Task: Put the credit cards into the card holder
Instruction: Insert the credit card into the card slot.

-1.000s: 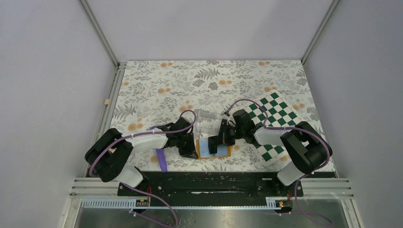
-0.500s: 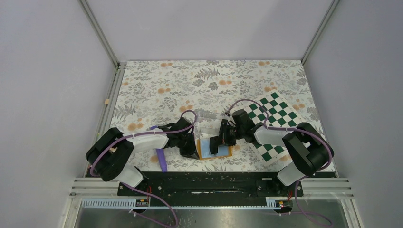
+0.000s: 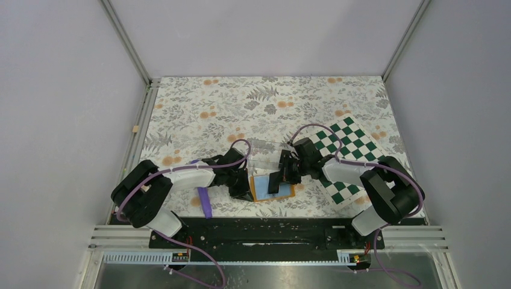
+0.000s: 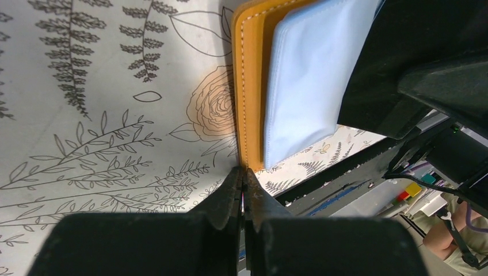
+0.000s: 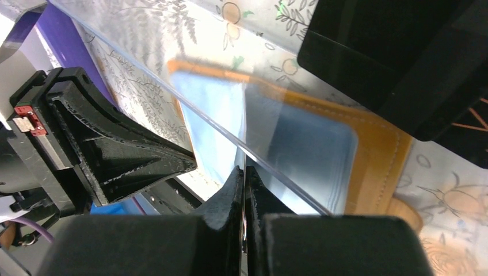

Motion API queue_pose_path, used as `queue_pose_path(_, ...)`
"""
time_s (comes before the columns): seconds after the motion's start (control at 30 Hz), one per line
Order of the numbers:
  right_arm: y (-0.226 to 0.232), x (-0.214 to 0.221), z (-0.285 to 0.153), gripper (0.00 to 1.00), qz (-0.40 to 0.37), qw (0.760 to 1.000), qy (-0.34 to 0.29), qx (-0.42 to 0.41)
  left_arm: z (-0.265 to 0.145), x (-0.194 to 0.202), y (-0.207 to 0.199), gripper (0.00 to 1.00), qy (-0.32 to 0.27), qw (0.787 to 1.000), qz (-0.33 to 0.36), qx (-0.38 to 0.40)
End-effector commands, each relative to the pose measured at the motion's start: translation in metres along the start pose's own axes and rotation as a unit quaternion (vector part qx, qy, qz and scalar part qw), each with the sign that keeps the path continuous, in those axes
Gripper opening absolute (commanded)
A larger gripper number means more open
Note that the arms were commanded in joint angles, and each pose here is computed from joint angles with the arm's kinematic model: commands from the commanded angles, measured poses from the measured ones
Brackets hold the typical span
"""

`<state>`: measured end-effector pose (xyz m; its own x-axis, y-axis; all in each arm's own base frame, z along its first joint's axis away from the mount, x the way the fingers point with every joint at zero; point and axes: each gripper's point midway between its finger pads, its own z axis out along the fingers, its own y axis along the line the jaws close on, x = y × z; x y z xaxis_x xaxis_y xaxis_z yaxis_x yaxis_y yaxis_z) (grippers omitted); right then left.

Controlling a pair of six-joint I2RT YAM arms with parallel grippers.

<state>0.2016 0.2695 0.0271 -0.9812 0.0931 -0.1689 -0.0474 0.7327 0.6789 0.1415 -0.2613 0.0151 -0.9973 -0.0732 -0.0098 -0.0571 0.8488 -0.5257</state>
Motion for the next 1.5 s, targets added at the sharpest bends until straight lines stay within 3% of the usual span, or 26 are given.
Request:
queue_pose_path(0.0, -0.023, -0.002, -0.006, 0.00, -0.007, 0.998, -0.018, 0.055, 0.005, -0.004, 0.003, 0.00, -0.006, 1.000, 0.007, -0.014)
queue_pose_path(0.5, -0.017, -0.016, -0.007, 0.00, 0.033, 0.998, -0.049, 0.012, 0.005, -0.002, 0.004, 0.00, 0.000, 1.000, 0.011, -0.018)
queue_pose_path(0.67, -0.005, -0.009, 0.003, 0.00, 0.051, 0.998, -0.022, -0.038, 0.005, -0.003, 0.004, 0.00, 0.000, 1.000, 0.013, -0.017)
queue_pose_path(0.9, -0.008, 0.002, 0.004, 0.00, 0.061, 0.997, -0.001, -0.044, 0.006, -0.003, 0.004, 0.00, 0.000, 1.000, 0.013, -0.018)
queue_pose_path(1.47, -0.024, 0.039, -0.003, 0.00, 0.072, 0.994, 0.086, -0.003, 0.004, -0.010, 0.000, 0.00, 0.002, 0.999, 0.034, -0.032)
